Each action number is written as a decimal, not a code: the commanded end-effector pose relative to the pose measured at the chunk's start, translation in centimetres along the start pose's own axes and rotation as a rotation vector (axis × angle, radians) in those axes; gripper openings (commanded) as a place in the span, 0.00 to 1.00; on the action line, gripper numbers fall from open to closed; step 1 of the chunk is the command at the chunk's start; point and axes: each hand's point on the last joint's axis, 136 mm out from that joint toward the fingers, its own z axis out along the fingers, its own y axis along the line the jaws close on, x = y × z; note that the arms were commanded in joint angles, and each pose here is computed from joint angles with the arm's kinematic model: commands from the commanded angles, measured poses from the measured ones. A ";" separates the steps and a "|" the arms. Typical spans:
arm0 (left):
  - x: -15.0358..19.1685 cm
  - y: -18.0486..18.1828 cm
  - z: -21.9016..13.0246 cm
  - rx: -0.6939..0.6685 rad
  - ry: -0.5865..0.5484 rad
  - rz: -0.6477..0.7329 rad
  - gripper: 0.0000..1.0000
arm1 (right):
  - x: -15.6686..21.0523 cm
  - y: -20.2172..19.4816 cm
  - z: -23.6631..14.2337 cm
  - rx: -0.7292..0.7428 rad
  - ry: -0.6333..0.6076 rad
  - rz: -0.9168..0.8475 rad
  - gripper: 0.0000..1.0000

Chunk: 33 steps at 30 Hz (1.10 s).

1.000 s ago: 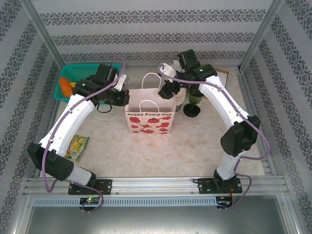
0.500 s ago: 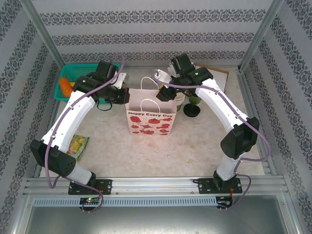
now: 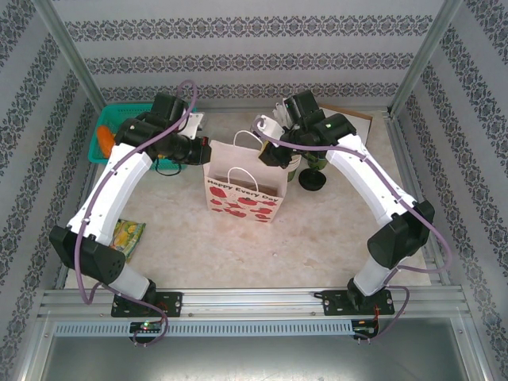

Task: Pack the takeout coffee

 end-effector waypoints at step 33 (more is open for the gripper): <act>-3.3 10.2 -9.3 -0.601 -0.501 -0.266 1.00 | -3.8 2.5 -1.6 0.379 -0.120 0.630 0.00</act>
